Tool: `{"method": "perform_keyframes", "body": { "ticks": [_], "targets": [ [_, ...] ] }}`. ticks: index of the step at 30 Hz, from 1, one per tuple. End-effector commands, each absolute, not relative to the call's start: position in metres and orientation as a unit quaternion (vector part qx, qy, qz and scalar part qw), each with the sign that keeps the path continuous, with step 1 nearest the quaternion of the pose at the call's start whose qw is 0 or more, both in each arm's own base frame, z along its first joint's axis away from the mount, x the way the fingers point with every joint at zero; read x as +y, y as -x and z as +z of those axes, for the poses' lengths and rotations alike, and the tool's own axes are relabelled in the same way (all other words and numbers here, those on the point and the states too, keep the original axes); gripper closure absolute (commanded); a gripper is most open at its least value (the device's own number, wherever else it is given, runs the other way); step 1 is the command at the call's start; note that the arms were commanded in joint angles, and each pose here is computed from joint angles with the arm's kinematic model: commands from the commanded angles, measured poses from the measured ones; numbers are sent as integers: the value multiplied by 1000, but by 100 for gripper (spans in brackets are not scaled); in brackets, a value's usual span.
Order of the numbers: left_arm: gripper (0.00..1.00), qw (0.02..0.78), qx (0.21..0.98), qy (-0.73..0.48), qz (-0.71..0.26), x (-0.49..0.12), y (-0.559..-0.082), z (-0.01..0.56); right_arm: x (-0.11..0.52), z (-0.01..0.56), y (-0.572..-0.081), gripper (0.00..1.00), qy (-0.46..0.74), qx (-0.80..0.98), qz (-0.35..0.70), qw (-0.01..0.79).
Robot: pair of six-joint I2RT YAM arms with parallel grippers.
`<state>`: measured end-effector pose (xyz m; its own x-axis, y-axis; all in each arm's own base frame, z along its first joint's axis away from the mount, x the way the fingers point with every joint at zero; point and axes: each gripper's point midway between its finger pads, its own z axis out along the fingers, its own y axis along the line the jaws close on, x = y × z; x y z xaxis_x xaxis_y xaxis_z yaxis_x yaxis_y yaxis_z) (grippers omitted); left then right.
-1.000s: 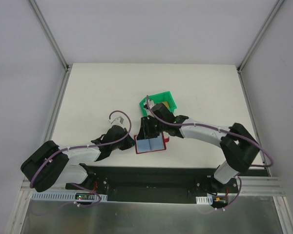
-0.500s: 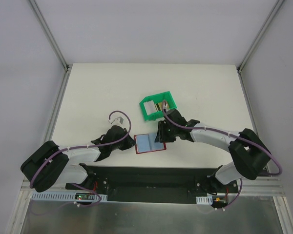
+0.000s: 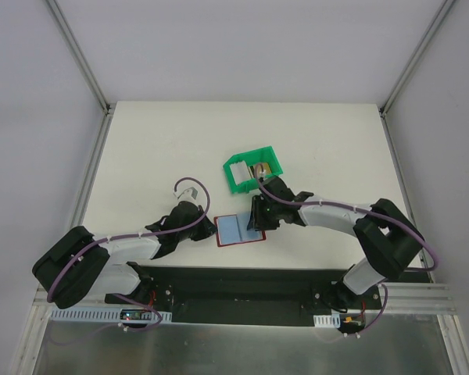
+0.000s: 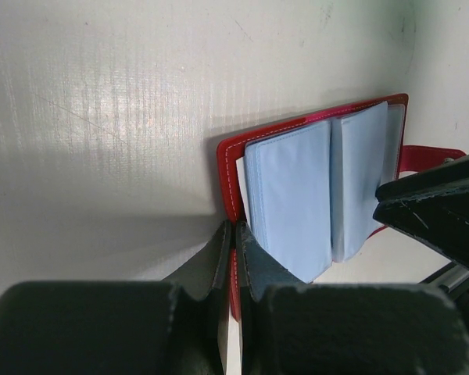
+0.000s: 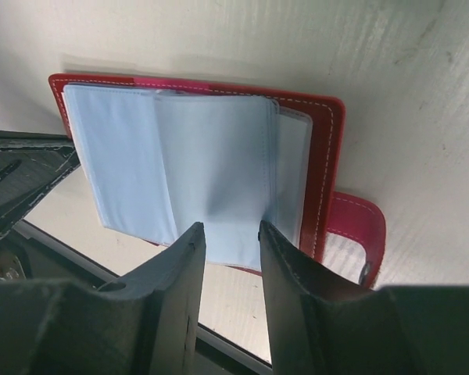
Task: Put the credit cards into the card holder
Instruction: Turn over the card slot in the card holder.
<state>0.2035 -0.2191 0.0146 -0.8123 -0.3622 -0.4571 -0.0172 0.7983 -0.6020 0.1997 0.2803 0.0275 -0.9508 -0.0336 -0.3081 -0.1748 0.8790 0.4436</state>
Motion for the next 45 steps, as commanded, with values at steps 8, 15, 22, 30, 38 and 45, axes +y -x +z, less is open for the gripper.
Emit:
{"method": "perform_keyframes", "body": {
  "ticks": [8,15,22,30,38,45],
  "targets": [
    [100,252,929,87,-256,-205,-189,-9,322,21,-199,63,61,948,295,106],
    [100,250,930,96,-252,-203,-189,-11,366,48,-198,63,98,916,375,105],
    [100,244,932,113,-242,-199,-188,-17,403,85,-183,63,147,881,438,100],
    [100,245,933,128,-229,-191,-187,-22,389,120,-188,62,172,878,415,167],
    [100,248,932,121,-235,-193,-187,-19,309,77,-218,62,76,935,284,200],
    [100,257,928,112,-245,-196,-190,-12,290,49,-212,62,60,950,251,177]
  ]
}}
